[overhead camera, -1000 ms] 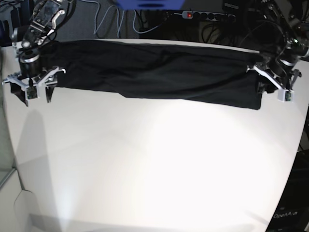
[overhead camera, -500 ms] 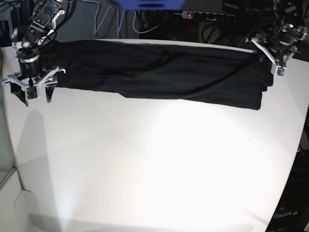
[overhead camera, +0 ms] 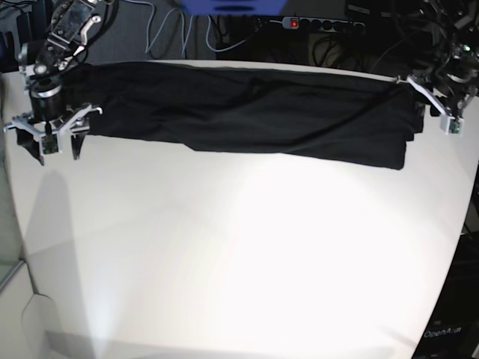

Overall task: Fold the T-shirt properly
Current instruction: 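Regrasp the strip's other end with the right gripper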

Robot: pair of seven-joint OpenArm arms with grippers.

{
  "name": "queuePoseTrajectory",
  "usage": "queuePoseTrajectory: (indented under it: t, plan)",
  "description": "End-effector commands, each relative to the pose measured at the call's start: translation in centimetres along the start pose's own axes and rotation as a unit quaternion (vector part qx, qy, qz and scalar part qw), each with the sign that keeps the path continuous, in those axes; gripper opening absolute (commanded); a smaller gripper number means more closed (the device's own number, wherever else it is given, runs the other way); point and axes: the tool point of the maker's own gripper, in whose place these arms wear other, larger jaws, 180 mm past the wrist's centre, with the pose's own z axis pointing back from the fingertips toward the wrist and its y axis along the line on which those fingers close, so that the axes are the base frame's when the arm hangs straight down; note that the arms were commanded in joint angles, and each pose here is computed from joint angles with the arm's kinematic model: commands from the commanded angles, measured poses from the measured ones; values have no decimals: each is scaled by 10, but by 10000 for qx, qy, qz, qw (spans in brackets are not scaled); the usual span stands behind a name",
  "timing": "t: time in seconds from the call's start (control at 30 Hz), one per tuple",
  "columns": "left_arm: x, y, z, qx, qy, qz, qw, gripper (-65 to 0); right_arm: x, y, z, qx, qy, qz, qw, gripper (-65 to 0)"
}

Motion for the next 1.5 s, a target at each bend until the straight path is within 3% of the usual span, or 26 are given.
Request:
queuePoseTrajectory:
  t: [0.0,0.2,0.43,0.67,0.87,1.03,1.17,1.37,1.47]
  plan:
    - [18,1,3,17,-277,-62,9996,-428,13,-7,1,-87,-238,13,9997,-255]
    - [49,-15,-5,-90,-675,74,9977,-425,11,-7,1,-88,-223,17,9997,-255]
    - [50,-37,-33,-492,-64,24,9988,-425,8,-9,2,-107,-182,28,9998,-254]
    - [26,-26,-55,-206,631,-70,9978,-425,0,-4,6,-74,-53,-28,10000,-251]
    - [27,-21,-55,-155,637,-90,9978,-425,-9,11,12,15,69,-199,9998,-252]
    - [28,-21,-55,-140,641,-109,9978,-425,-19,-3,18,-193,200,-239,9993,-265]
    - [34,-20,-58,-138,591,-95,9981,-425,-21,-2,18,-182,216,-246,9993,-373]
    - [34,-13,-58,22,690,-208,9974,-425,-29,2,24,-114,336,-210,9992,-650]
    - [38,-12,-58,37,647,-210,9977,-425,-36,4,27,-79,427,-213,9988,-650]
